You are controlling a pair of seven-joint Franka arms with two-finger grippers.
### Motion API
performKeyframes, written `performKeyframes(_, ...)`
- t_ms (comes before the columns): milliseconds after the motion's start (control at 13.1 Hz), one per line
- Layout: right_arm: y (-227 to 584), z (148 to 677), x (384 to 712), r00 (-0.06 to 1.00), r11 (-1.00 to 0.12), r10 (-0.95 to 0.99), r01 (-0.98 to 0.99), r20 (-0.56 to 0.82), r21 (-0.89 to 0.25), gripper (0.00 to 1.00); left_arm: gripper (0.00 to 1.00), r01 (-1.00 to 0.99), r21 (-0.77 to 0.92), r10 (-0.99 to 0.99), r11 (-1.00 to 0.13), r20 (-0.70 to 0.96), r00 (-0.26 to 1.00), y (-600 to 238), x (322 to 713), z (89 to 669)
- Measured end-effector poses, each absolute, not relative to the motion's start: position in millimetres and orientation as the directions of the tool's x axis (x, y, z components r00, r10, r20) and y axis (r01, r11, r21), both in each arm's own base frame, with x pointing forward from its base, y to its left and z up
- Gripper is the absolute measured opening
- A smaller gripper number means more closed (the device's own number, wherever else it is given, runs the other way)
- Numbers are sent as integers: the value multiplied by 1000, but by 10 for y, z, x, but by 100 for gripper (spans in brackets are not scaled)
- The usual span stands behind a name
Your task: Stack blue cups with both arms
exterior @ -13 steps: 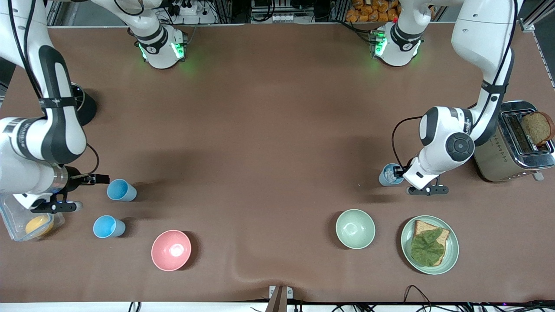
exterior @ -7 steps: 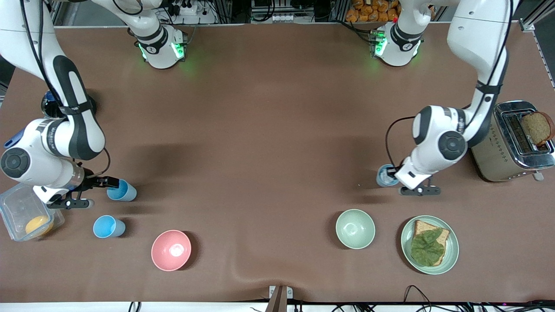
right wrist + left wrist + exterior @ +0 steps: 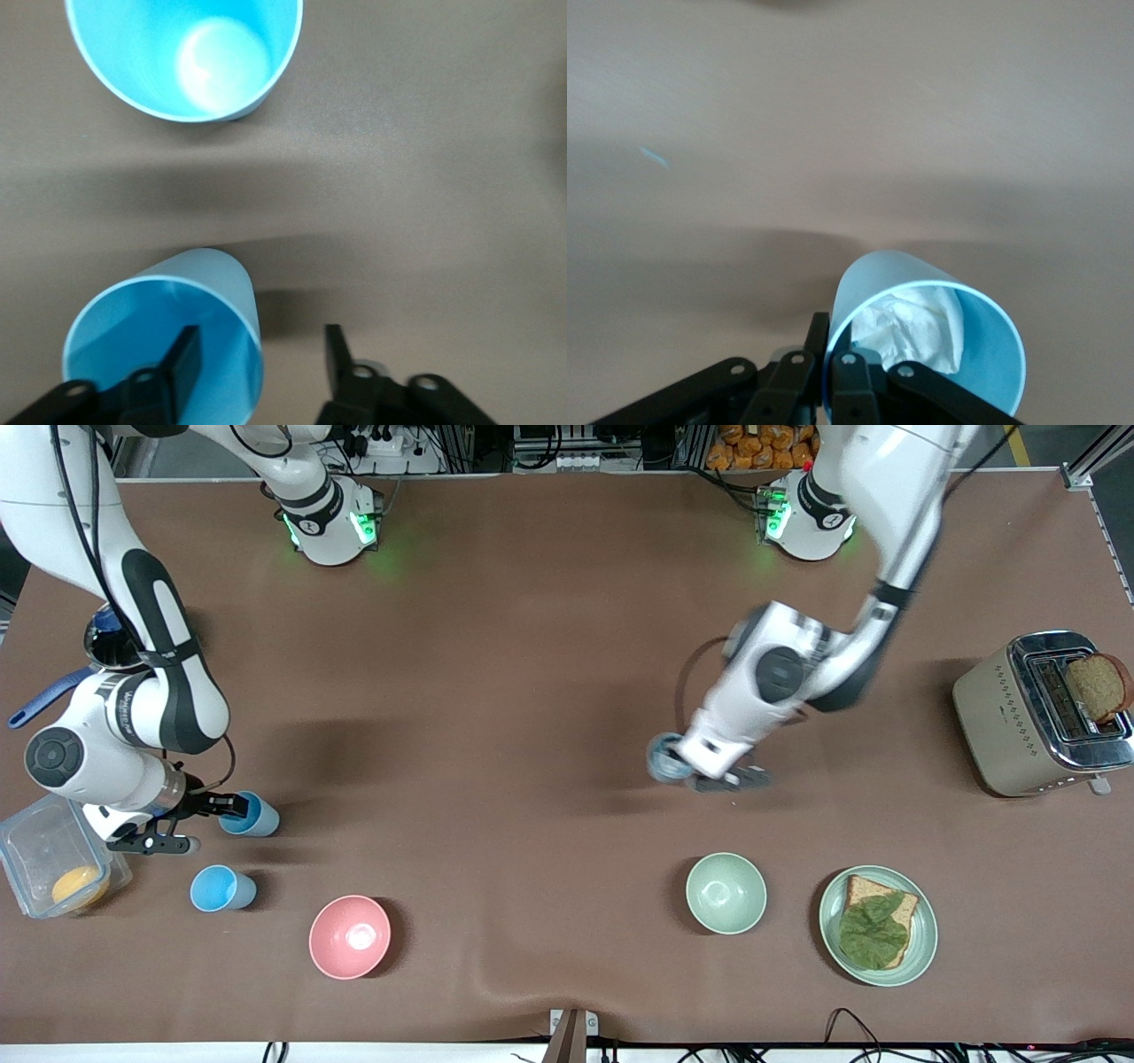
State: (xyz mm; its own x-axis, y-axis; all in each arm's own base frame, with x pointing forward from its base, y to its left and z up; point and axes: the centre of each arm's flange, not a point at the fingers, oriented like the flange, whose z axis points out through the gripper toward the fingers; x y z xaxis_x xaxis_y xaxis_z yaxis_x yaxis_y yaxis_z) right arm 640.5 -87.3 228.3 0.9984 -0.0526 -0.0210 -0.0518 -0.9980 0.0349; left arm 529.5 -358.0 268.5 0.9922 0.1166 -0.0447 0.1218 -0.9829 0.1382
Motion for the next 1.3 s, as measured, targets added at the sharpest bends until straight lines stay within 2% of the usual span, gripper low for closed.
performKeyframes(153, -868, 2180, 6372, 998, -997, -62, -62, -2, 36, 36, 4, 142, 142, 135, -980, -62, 989, -4170, 4977, 2643)
performKeyframes(381, -846, 2142, 6342, 998, -997, -64, -64, 14, 33, 5, 4, 178, 139, 166, -974, -92, 982, -4655, 4717, 2479)
performKeyframes(686, -767, 2519, 6377, 999, -998, -53, -54, 4, 29, 5, 4, 211, 129, 197, -969, -114, 974, -4838, 4636, 2307)
performKeyframes(763, -702, 2689, 6388, 999, -999, -45, -44, -18, 27, 5, 9, 216, 130, 203, -968, -112, 973, -4828, 4664, 2309)
performKeyframes(992, -285, 3267, 6418, 994, -999, -43, -42, -101, 10, 5, 38, 234, 159, 224, -959, -79, 971, -4795, 4858, 2605)
performKeyframes(1144, 192, 3589, 6411, 992, -997, -70, -72, -104, -15, 5, 58, 265, 157, 263, -951, -40, 964, -4629, 5089, 3179)
performKeyframes(1297, 741, 3786, 6341, 990, -994, -106, -108, -98, -19, 5, 78, 311, 138, 316, -940, 12, 949, -4212, 5339, 4069)
